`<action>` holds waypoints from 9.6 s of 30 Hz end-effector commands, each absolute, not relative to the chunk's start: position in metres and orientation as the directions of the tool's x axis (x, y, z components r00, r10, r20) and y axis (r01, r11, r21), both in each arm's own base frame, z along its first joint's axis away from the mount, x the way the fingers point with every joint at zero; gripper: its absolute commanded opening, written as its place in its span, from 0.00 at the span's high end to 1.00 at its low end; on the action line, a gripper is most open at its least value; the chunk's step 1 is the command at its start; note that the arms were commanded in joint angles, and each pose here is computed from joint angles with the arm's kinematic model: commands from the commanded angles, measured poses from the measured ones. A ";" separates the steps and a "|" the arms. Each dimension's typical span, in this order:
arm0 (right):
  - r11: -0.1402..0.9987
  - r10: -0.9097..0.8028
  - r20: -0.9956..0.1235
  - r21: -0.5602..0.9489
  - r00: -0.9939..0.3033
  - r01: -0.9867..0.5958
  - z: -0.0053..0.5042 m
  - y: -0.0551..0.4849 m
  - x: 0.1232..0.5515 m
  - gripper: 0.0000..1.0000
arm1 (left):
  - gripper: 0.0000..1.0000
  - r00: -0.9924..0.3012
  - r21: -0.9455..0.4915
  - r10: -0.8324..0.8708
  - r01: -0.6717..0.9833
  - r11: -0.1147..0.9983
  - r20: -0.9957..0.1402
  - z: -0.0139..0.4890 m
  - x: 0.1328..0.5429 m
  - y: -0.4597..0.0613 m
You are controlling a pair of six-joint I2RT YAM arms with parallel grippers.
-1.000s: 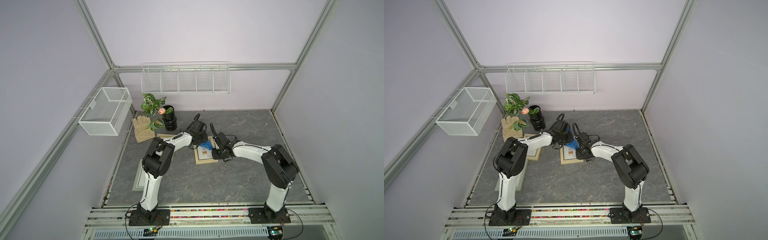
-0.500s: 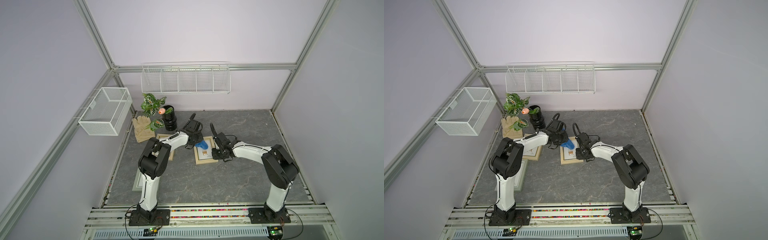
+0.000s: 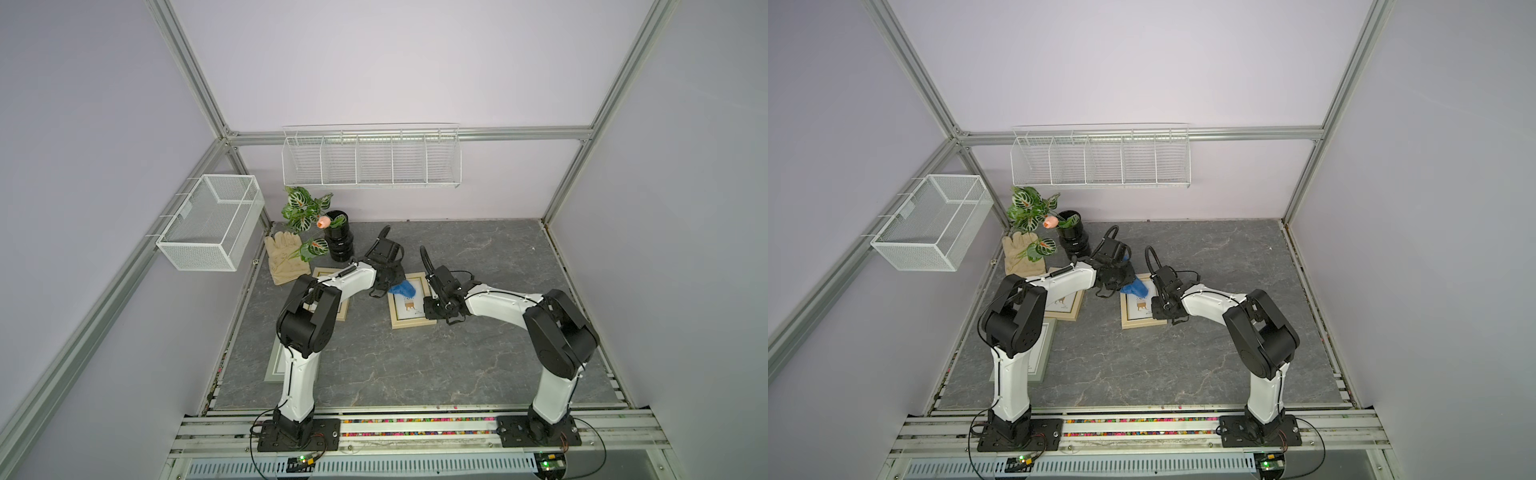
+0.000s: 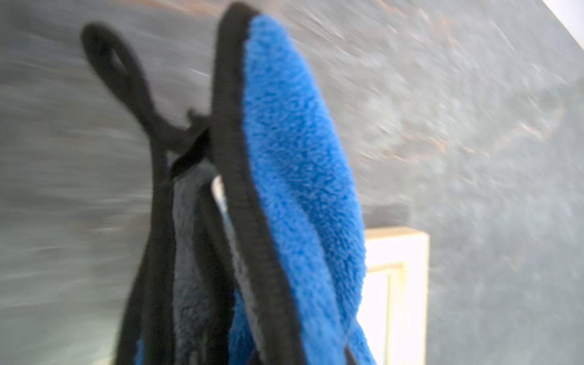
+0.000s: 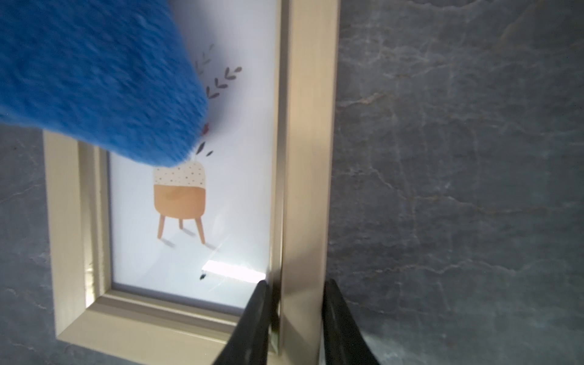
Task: Wipe the picture frame with a cloth
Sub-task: Wipe the dirt from the picture frame.
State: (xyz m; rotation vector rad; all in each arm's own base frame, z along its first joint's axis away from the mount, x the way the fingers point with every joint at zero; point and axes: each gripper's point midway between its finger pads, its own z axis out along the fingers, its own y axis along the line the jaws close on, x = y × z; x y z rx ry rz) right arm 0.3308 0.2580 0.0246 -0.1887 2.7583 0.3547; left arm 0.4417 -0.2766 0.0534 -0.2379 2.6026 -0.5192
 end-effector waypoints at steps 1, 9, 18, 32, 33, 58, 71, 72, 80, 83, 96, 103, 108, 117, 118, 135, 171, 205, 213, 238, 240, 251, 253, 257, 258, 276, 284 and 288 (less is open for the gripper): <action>0.981 -0.083 -0.272 0.149 -0.959 -0.128 0.006 0.235 0.309 0.79 | 1.00 -0.889 -0.283 -0.221 -0.109 0.953 -0.400 0.031 0.431 -0.256; 0.982 -0.079 -0.276 0.143 -0.958 -0.122 0.008 0.234 0.311 0.79 | 1.00 -0.917 -0.316 -0.161 -0.041 0.948 -0.364 0.025 0.424 -0.310; 0.986 -0.040 -0.261 0.143 -0.965 -0.080 0.003 0.225 0.315 0.79 | 1.00 -0.955 -0.276 -0.127 -0.050 0.960 -0.269 0.024 0.351 -0.279; 0.987 -0.038 -0.261 0.141 -0.965 -0.077 0.000 0.222 0.316 0.80 | 1.00 -0.905 -0.063 -0.139 -0.124 0.990 -0.402 0.070 0.314 -0.193; 0.987 -0.038 -0.264 0.143 -0.964 -0.078 0.002 0.222 0.317 0.80 | 1.00 -0.901 -0.097 -0.141 -0.111 0.989 -0.409 0.077 0.320 -0.204; 0.988 -0.042 -0.276 0.133 -0.960 -0.081 0.001 0.224 0.318 0.80 | 1.00 -0.988 -0.350 -0.040 0.014 0.937 -0.147 -0.001 0.280 -0.310; 0.990 -0.040 -0.292 0.118 -0.956 -0.077 0.005 0.216 0.319 0.80 | 1.00 -0.899 -0.205 -0.087 0.004 0.979 -0.430 0.091 0.305 -0.214; 0.990 -0.041 -0.291 0.118 -0.956 -0.079 0.005 0.216 0.319 0.80 | 1.00 -0.891 -0.238 -0.073 0.041 0.970 -0.449 0.101 0.307 -0.230; 0.987 -0.043 -0.299 0.133 -0.953 -0.086 0.010 0.220 0.318 0.80 | 1.00 -0.923 -0.554 -0.087 0.148 0.819 -0.376 0.098 0.315 -0.337; 0.987 -0.044 -0.296 0.132 -0.954 -0.087 0.008 0.220 0.318 0.80 | 1.00 -0.939 -0.539 -0.040 0.162 0.826 -0.342 0.078 0.313 -0.351; 0.991 -0.049 -0.296 0.105 -0.954 -0.083 0.008 0.212 0.320 0.80 | 1.00 -0.929 -0.095 -0.115 -0.087 0.992 -0.352 0.056 0.287 -0.165; 0.990 -0.045 -0.299 0.117 -0.953 -0.084 0.011 0.216 0.322 0.80 | 1.00 -0.884 -0.368 -0.059 0.132 0.920 -0.464 0.122 0.305 -0.264; 0.987 -0.048 -0.297 0.133 -0.954 -0.091 0.011 0.220 0.319 0.80 | 1.00 -0.909 -0.536 -0.086 0.163 0.828 -0.409 0.114 0.319 -0.323; 0.986 -0.044 -0.294 0.141 -0.955 -0.089 0.008 0.222 0.318 0.80 | 1.00 -0.968 -0.530 -0.048 0.094 0.843 -0.247 0.034 0.306 -0.363; 0.986 -0.042 -0.296 0.140 -0.954 -0.086 0.008 0.221 0.319 0.80 | 1.00 -0.971 -0.511 -0.048 0.082 0.856 -0.236 0.028 0.303 -0.357; 0.989 -0.049 -0.298 0.118 -0.953 -0.088 0.011 0.215 0.316 0.80 | 1.00 -0.961 -0.541 -0.043 0.117 0.833 -0.274 0.039 0.296 -0.360; 0.986 -0.062 -0.293 0.128 -0.954 -0.104 0.009 0.219 0.310 0.80 | 1.00 -0.931 -0.256 -0.077 0.019 0.966 -0.356 0.050 0.344 -0.265; 0.980 -0.103 -0.301 0.131 -0.948 -0.148 0.007 0.244 0.293 0.80 | 1.00 -0.940 -0.423 -0.057 0.097 0.901 -0.335 0.042 0.449 -0.384; 0.984 -0.093 -0.307 0.120 -0.947 -0.135 0.008 0.239 0.298 0.79 | 1.00 -0.906 -0.302 -0.088 0.045 0.952 -0.413 0.056 0.445 -0.308; 0.983 -0.097 -0.309 0.117 -0.946 -0.139 0.010 0.238 0.299 0.79 | 1.00 -0.923 -0.343 -0.094 0.044 0.938 -0.374 0.039 0.432 -0.320; 0.983 -0.095 -0.308 0.120 -0.947 -0.138 0.010 0.239 0.300 0.79 | 1.00 -0.925 -0.358 -0.078 0.065 0.931 -0.371 0.039 0.433 -0.339; 0.985 -0.092 -0.307 0.111 -0.947 -0.132 0.010 0.234 0.300 0.79 | 1.00 -0.926 -0.252 -0.059 0.040 0.967 -0.372 0.037 0.423 -0.316; 0.985 -0.088 -0.307 0.114 -0.948 -0.128 0.009 0.234 0.300 0.79 | 1.00 -0.924 -0.213 -0.047 0.038 0.976 -0.380 0.040 0.415 -0.301; 0.985 -0.085 -0.307 0.115 -0.948 -0.126 0.009 0.234 0.302 0.79 | 1.00 -0.931 -0.202 -0.022 0.057 0.978 -0.365 0.041 0.389 -0.290; 0.986 -0.084 -0.306 0.113 -0.948 -0.124 0.008 0.233 0.302 0.79 | 1.00 -0.935 -0.208 -0.012 0.067 0.976 -0.355 0.039 0.381 -0.292; 0.987 -0.070 -0.302 0.119 -0.951 -0.110 0.011 0.228 0.304 0.79 | 1.00 -0.946 -0.327 -0.066 0.044 0.944 -0.317 0.038 0.398 -0.294; 0.988 -0.054 -0.296 0.122 -0.954 -0.093 0.007 0.228 0.306 0.79 | 1.00 -0.958 -0.325 0.011 0.108 0.940 -0.285 0.034 0.343 -0.301; 0.988 -0.060 -0.292 0.118 -0.955 -0.098 0.007 0.228 0.306 0.79 | 1.00 -0.970 -0.322 0.010 0.090 0.943 -0.242 0.023 0.301 -0.289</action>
